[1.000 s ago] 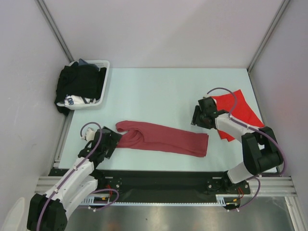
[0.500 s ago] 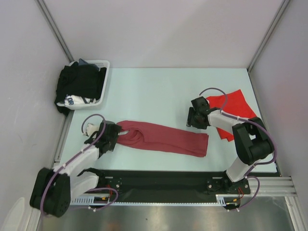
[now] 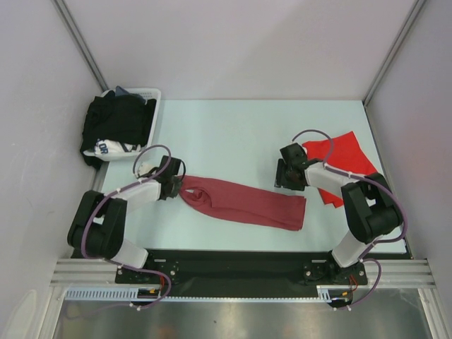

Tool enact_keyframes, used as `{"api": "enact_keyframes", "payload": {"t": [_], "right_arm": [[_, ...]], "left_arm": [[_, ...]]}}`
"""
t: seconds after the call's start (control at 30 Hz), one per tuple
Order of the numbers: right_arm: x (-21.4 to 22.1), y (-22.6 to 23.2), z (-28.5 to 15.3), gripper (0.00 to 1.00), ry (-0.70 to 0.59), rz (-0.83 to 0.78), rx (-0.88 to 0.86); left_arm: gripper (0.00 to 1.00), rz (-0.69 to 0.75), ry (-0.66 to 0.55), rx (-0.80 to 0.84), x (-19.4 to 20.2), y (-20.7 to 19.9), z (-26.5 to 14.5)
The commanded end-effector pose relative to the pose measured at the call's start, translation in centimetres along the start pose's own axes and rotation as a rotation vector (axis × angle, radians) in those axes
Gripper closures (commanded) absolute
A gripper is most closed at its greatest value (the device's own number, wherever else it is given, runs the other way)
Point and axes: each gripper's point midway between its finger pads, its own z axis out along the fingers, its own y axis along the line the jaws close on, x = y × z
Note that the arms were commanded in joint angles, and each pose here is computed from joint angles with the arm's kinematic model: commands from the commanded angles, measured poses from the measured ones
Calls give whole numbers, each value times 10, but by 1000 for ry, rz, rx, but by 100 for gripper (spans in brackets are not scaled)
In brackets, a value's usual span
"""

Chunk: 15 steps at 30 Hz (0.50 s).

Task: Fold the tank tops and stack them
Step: Fold the tank top

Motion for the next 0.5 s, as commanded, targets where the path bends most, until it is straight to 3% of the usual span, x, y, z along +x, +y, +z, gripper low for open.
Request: {"api": "enact_keyframes", "payload": {"t": [0.0, 0.03, 0.07, 0.3, 0.47], "right_arm": [[8, -15, -6, 38, 3, -15, 55], [10, -16, -7, 37, 6, -17, 55], [10, -16, -7, 37, 6, -16, 53], [24, -25, -7, 38, 29, -6, 83], [43, -39, -2, 38, 78, -27, 165]], "left_arm": [[82, 61, -20, -37, -5, -6, 9], [95, 77, -22, -36, -8, -16, 8], [100, 95, -18, -64, -6, -14, 15], [100, 205, 0, -22, -3, -75, 44], [100, 288, -9, 48, -7, -157, 72]]}}
